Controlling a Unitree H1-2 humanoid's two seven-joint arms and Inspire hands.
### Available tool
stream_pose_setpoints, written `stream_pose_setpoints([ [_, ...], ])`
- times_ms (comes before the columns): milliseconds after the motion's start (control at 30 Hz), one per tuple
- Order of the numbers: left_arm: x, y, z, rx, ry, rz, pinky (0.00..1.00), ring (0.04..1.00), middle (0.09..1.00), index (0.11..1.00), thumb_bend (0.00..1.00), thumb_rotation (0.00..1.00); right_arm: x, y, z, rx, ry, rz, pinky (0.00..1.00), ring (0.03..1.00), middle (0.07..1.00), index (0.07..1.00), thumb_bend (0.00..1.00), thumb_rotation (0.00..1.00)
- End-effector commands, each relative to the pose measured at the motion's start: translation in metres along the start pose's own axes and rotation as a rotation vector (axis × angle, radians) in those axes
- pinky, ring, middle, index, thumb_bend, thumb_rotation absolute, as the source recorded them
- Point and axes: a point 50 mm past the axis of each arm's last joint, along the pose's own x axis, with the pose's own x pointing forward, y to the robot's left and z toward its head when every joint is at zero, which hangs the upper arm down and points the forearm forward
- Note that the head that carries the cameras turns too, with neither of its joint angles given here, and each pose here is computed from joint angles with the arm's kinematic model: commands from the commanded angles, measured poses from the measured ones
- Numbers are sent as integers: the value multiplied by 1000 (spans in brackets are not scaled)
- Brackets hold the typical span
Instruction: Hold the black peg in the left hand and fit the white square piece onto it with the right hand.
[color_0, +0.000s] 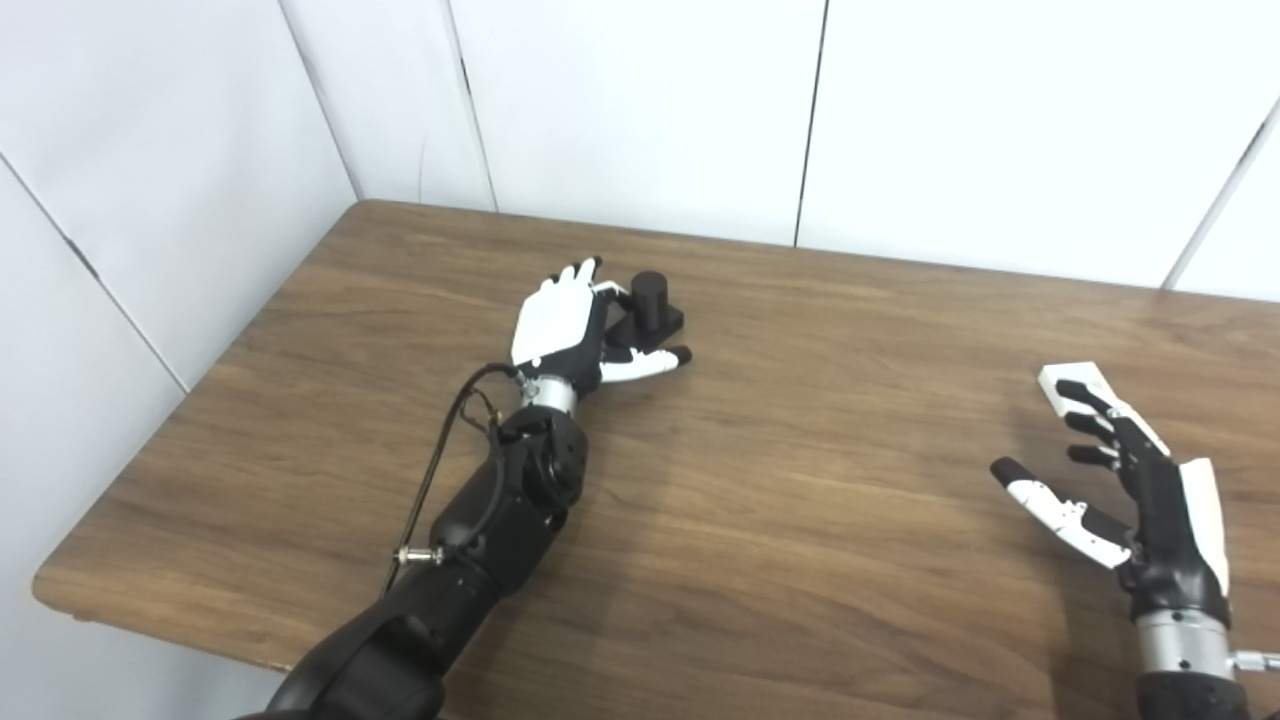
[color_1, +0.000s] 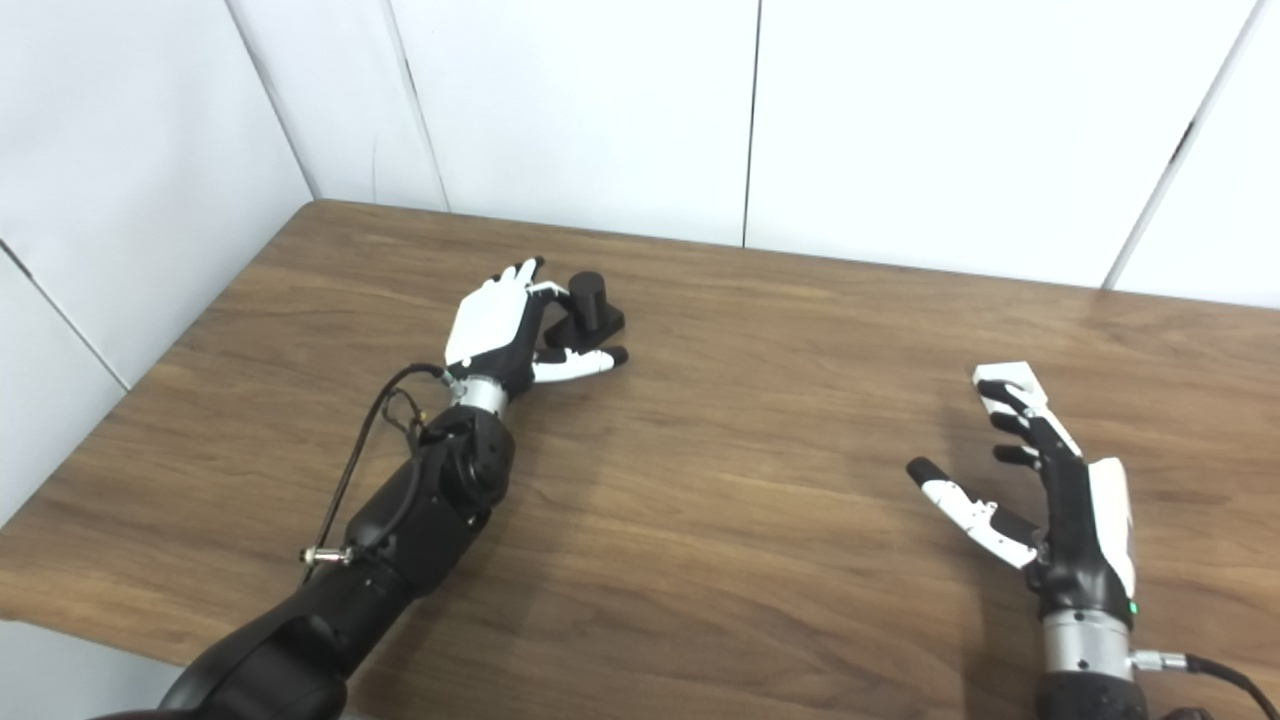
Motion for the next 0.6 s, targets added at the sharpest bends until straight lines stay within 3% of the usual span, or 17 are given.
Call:
stream_pose_setpoints([
  [0, 17, 20, 11, 30, -28, 86, 1000, 1000, 1000, 668, 972, 621, -2, -7, 2, -19, -32, -32, 691, 793, 861, 796, 695, 416],
  [300, 21, 12, 8, 64, -8, 85, 1000, 1000, 1000, 653, 941, 592, -5, -9, 2, -8, -22, -35, 686, 794, 861, 794, 694, 392],
  [567, 21, 10, 5, 83, -21, 111, 1000, 1000, 1000, 620, 827, 540, -8, -12, 2, -14, -15, -38, 692, 801, 865, 795, 692, 402],
])
